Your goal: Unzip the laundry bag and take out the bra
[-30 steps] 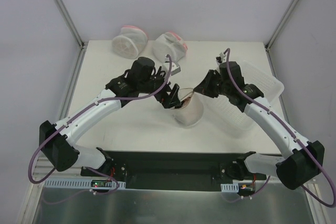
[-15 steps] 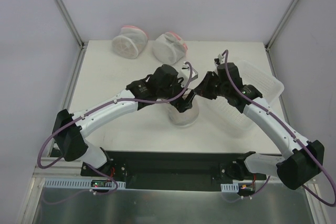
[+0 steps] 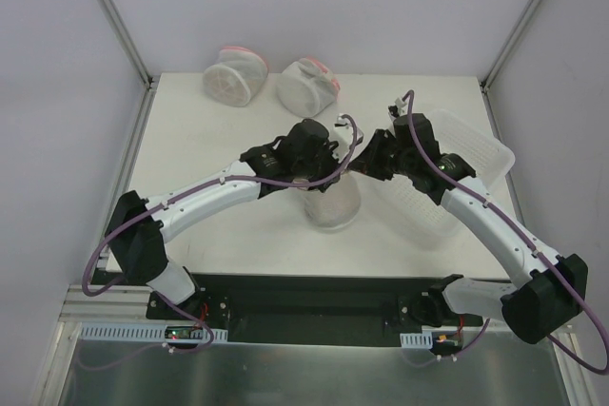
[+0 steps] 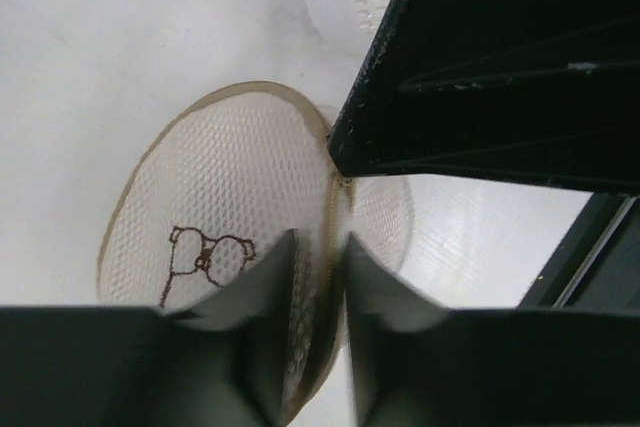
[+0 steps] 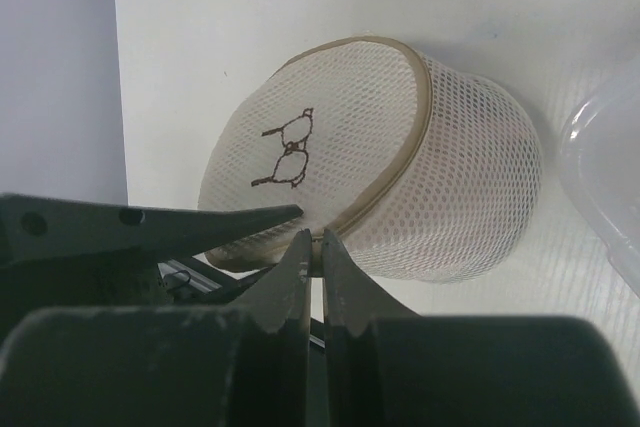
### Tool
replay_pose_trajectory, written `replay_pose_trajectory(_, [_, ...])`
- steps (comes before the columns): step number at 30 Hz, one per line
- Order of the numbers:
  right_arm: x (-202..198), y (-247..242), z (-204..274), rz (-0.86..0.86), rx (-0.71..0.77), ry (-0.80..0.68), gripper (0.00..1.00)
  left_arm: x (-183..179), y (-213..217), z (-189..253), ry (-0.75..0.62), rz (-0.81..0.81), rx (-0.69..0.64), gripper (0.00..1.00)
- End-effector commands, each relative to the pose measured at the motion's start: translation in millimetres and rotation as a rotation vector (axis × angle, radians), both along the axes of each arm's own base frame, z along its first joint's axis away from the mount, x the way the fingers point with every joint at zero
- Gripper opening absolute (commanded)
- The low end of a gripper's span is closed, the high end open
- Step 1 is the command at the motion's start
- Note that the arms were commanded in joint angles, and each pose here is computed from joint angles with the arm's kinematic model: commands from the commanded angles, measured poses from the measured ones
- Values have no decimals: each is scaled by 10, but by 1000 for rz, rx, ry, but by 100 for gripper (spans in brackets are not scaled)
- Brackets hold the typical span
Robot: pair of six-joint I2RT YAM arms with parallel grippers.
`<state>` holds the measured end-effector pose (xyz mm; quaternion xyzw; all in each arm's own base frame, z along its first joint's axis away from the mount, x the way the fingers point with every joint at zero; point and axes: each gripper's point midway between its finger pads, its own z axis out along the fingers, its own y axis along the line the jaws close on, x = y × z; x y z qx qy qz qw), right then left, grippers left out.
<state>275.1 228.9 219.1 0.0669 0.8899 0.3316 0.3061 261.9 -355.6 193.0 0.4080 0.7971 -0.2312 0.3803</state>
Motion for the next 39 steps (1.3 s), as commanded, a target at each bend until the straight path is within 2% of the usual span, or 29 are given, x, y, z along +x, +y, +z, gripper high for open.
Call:
replay_pose_trajectory(1, [8, 30, 220, -1, 44, -49, 1, 51, -117, 190, -66, -34, -44, 6])
replay_pose_trajectory(2, [17, 24, 213, -7, 41, -49, 1, 46, -111, 174, -66, -38, -39, 0])
replay_pose_trajectory(8, [90, -90, 107, -31, 1, -37, 1, -62, 70, 229, -111, -63, -33, 0])
replay_pose_trajectory(14, [319, -307, -220, -88, -37, 27, 2, -222, 339, 401, -169, -92, -85, 0])
replay_pose_trajectory(19, [503, -178, -470, -49, -52, 81, 1, -375, 504, 588, -197, -119, -166, 0])
replay_pose_trajectory(23, [658, 104, -607, 18, 31, 128, 1, -453, 554, 598, -199, -132, -199, 0])
replay_pose_trajectory(27, [657, 152, -585, 19, 43, 138, 1, -436, 614, 585, -208, -107, -195, 0])
replay_pose_trajectory(31, [604, 58, -385, -15, 39, 76, 1, -364, 683, 601, -233, -70, -187, 0])
replay_pose_trajectory(32, [607, 22, -341, -36, 34, 63, 1, -317, 712, 613, -238, -46, -187, 8])
replay_pose_trajectory(33, [588, 10, -213, -40, 44, 27, 1, -313, 711, 609, -219, -44, -193, 26])
replay_pose_trajectory(34, [572, 17, -144, -37, 47, 9, 2, -315, 706, 654, -211, -47, -209, 58])
replay_pose_trajectory(35, [544, 14, -120, -40, 36, 5, 1, -313, 711, 676, -206, -49, -220, 99])
replay_pose_trajectory(39, [462, 21, 48, -37, 35, -38, 1, -297, 699, 780, -195, -54, -253, 99])
